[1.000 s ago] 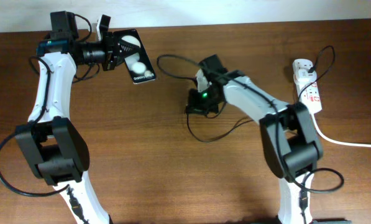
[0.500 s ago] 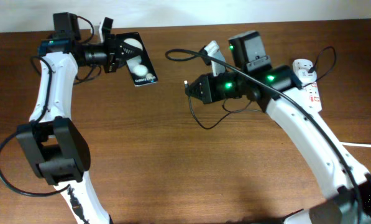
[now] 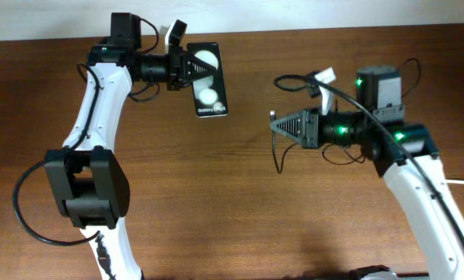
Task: Plug charger to phone and switch on socket
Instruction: 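Carry the plug with the right gripper up to the phone's bottom port, then align the plug tip with the port under the left-held phone, then push the plug upward into the phone's port with the right gripper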
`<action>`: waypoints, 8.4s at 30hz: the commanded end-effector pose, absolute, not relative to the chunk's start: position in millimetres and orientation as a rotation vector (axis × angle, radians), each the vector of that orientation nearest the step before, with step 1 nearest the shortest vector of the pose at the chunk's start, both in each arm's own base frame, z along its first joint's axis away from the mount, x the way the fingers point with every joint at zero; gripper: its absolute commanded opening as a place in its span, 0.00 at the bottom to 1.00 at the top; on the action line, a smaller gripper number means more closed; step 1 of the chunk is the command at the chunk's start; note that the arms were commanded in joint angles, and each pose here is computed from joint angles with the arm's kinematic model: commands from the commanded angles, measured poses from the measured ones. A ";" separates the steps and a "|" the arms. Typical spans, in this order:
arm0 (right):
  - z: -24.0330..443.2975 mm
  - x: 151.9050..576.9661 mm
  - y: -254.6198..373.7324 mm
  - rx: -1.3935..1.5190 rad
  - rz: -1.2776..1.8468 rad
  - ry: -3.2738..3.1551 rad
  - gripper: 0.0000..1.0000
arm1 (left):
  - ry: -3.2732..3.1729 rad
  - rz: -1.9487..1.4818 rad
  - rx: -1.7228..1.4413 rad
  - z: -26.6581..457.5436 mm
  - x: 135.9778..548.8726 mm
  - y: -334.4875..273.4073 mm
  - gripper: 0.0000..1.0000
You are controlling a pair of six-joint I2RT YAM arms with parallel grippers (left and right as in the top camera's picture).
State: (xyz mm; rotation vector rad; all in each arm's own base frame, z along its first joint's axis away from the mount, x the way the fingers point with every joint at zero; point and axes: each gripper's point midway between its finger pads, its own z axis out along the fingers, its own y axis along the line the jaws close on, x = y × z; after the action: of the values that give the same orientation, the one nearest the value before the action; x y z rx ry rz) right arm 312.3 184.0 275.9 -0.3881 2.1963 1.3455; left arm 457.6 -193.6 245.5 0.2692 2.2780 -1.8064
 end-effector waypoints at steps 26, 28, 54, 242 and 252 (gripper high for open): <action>221.1 312.0 278.5 -0.300 1.601 2.126 0.04 | 2.051 -2.040 0.499 279.7 430.3 -217.5 0.00; 221.1 312.0 278.5 -0.300 1.601 2.126 0.04 | 2.054 -2.048 0.516 279.7 427.0 -224.0 0.00; 225.6 312.5 279.3 -0.317 1.604 2.101 0.04 | 2.117 -2.032 0.480 273.5 427.2 -229.3 0.00; 226.2 315.2 271.3 -0.318 1.718 2.037 0.04 | 2.072 -2.032 0.524 279.4 430.3 -231.3 0.00; 222.7 316.2 271.5 -0.308 1.718 2.049 0.04 | 2.073 -2.037 0.534 279.4 428.4 -234.7 0.00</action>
State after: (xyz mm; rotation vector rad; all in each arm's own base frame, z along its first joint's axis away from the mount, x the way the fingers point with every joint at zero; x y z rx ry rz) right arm 313.3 273.4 227.0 -0.3157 2.0454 1.7291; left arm 432.4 -233.5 273.4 0.5153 2.1032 -1.9922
